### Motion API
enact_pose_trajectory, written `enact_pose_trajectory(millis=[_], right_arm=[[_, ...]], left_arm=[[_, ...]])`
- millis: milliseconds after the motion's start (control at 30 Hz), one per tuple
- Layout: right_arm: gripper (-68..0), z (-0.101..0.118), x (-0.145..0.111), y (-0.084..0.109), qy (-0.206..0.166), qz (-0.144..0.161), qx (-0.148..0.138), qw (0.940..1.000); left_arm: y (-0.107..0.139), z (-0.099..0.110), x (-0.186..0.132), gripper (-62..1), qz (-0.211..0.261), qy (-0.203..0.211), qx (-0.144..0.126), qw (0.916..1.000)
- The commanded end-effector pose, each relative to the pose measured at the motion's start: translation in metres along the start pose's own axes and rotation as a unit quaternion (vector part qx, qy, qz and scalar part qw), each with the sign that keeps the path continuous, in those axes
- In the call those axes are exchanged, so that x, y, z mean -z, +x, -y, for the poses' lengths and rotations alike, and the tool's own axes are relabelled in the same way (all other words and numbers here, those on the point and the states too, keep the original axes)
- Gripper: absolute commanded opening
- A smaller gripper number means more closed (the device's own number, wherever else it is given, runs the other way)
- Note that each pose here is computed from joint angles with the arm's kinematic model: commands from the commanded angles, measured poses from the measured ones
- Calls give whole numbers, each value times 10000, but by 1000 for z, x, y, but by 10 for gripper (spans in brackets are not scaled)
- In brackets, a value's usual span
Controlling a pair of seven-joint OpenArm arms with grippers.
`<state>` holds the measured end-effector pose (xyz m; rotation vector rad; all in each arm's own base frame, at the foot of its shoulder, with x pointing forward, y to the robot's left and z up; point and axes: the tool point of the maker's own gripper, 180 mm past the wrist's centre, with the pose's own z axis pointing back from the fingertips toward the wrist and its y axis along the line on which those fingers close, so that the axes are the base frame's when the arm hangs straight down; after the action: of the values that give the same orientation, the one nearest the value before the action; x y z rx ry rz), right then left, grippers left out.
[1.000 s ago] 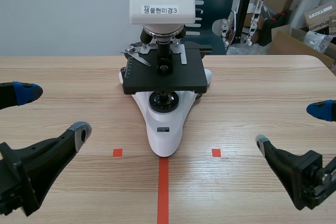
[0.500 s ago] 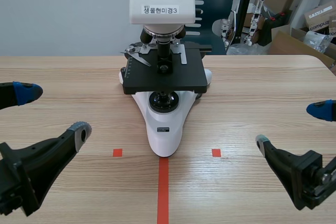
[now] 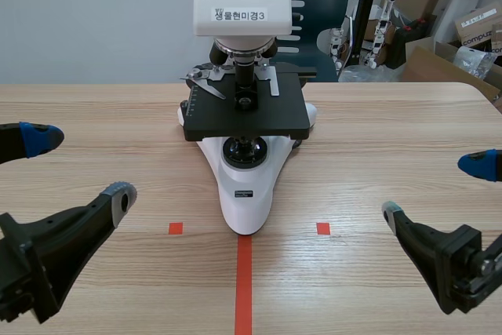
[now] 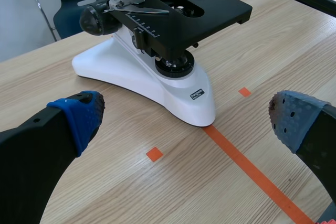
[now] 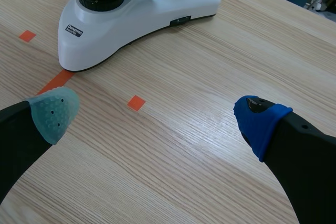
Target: Point at the coarse focus knob
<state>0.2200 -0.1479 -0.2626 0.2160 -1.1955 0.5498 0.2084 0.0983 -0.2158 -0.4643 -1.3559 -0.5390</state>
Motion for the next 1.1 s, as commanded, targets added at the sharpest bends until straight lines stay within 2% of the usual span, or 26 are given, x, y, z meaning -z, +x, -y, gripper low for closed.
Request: enact_pose_trajectory(millis=[0, 633, 800, 867, 967, 1067], right_arm=[[4, 1, 1, 9, -18, 169, -4, 9999], [4, 1, 1, 9, -18, 160, -19, 9999], [4, 4, 1, 6, -34, 60, -84, 9999], [-67, 6, 1, 6, -46, 4, -150, 9999], [-245, 14, 1, 6, -110, -67, -340, 9993], [-338, 19, 2, 10, -4, -108, -616, 9980]], left_arm=[[3, 4, 0, 14, 98, -9, -102, 9999], [3, 4, 0, 14, 98, -9, -102, 9999], [3, 4, 0, 14, 97, -9, -101, 9999], [3, 4, 0, 14, 97, -9, -101, 9999], [3, 4, 0, 14, 97, -9, -101, 9999], [3, 4, 0, 14, 99, -8, -102, 9999]])
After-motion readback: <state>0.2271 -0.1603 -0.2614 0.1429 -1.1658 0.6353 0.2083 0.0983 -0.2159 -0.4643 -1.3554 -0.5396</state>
